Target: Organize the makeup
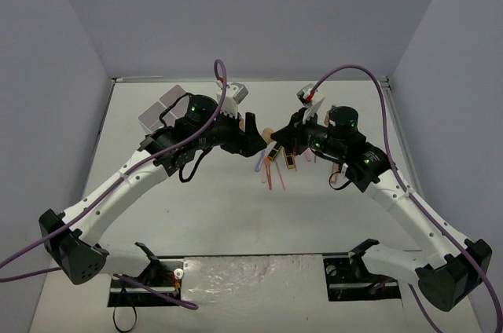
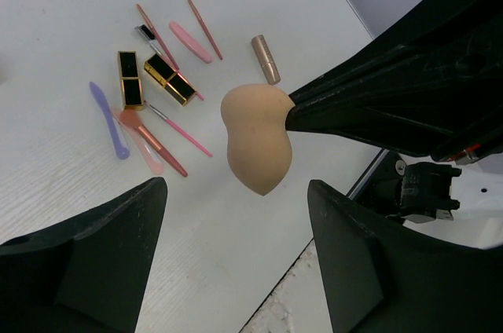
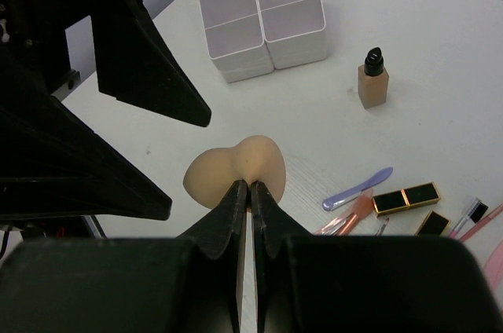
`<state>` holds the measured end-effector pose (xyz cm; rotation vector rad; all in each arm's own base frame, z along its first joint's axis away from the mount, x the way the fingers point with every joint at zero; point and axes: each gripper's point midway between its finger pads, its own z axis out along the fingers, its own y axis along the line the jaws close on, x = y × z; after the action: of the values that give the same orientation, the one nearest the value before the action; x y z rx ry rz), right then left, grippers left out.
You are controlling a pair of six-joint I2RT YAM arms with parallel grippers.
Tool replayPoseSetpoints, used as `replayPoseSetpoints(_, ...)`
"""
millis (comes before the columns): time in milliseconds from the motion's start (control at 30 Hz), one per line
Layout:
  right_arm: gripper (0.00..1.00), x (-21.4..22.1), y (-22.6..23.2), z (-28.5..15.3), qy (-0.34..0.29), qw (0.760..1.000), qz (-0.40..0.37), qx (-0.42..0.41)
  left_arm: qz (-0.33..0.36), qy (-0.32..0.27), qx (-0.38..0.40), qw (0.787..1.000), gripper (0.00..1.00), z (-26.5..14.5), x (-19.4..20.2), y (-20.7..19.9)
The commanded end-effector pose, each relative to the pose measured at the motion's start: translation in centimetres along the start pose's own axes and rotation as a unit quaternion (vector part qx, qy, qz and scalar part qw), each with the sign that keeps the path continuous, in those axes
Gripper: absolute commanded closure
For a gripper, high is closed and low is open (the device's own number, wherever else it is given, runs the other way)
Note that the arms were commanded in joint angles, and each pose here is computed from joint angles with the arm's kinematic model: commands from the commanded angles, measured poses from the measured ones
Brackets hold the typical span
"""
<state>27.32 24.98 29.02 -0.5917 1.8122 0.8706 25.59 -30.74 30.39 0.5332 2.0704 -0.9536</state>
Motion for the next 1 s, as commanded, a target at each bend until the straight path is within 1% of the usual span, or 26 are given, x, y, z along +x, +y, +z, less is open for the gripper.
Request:
replayPoseSetpoints(0,1.0,-4.1,2.3,-1.0,-0.069,0.996,-0.03,-0.038,-0.005,-0.078,0.034,0.996,0.35,-0.7,-5.0,-3.1)
replayPoseSetpoints(133,1.0,-3.9,2.3,-0.8,-0.069,0.996,-0.028,-0.038,-0.01,-0.075,0.031,0.997,0.37,-0.2,-4.9,-3.0)
replayPoseSetpoints(267,1.0,-3.8,2.4,-0.7,-0.067,0.997,-0.029,-0.04,-0.01,-0.077,0.032,0.997,0.41,0.0,-5.1,-3.1)
replayPoseSetpoints(400,1.0,-3.6,2.4,-0.5,-0.065,0.997,-0.028,-0.042,-0.011,-0.081,0.033,0.996,0.48,0.1,-5.4,-3.2)
replayPoseSetpoints(433,1.0,-3.5,2.4,-0.4,-0.064,0.997,-0.028,-0.042,-0.012,-0.081,0.036,0.996,0.52,0.2,-5.4,-3.2)
replayPoseSetpoints(467,1.0,-3.5,2.4,-0.4,-0.064,0.997,-0.028,-0.042,-0.012,-0.079,0.038,0.996,0.53,0.3,-5.4,-3.3)
replayPoseSetpoints(500,1.0,-3.4,2.3,-0.3,-0.063,0.997,-0.027,-0.042,-0.013,-0.077,0.039,0.996,0.61,0.4,-5.3,-3.3)
replayPoseSetpoints(567,1.0,-3.4,2.4,-0.2,-0.062,0.997,-0.027,-0.043,-0.012,-0.073,0.042,0.996,0.71,0.6,-5.0,-3.4)
replayPoseSetpoints(600,1.0,-3.4,2.3,-0.1,-0.062,0.997,-0.026,-0.043,-0.01,-0.072,0.043,0.996,0.78,0.6,-5.0,-3.4)
replayPoseSetpoints(700,1.0,-3.3,2.2,0.0,-0.061,0.997,-0.026,-0.042,-0.005,-0.073,0.044,0.996,0.94,0.5,-4.9,-3.4)
replayPoseSetpoints(767,0.99,-3.3,2.1,0.0,-0.061,0.997,-0.025,-0.039,0.001,-0.077,0.039,0.996,1.0,0.3,-5.1,-3.3)
replayPoseSetpoints(833,0.84,-3.2,1.9,0.0,-0.062,0.997,-0.025,-0.032,0.008,-0.076,0.03,0.997,1.0,0.2,-5.0,-2.9)
replayPoseSetpoints(900,0.64,-3.1,1.5,0.1,-0.062,0.998,-0.024,-0.024,0.019,-0.075,0.009,0.997,1.0,0.1,-4.9,-2.1)
replayPoseSetpoints(967,0.53,-3.1,0.9,0.0,-0.064,0.998,-0.021,-0.007,0.028,-0.073,-0.012,0.997,1.0,0.0,-4.9,-1.3)
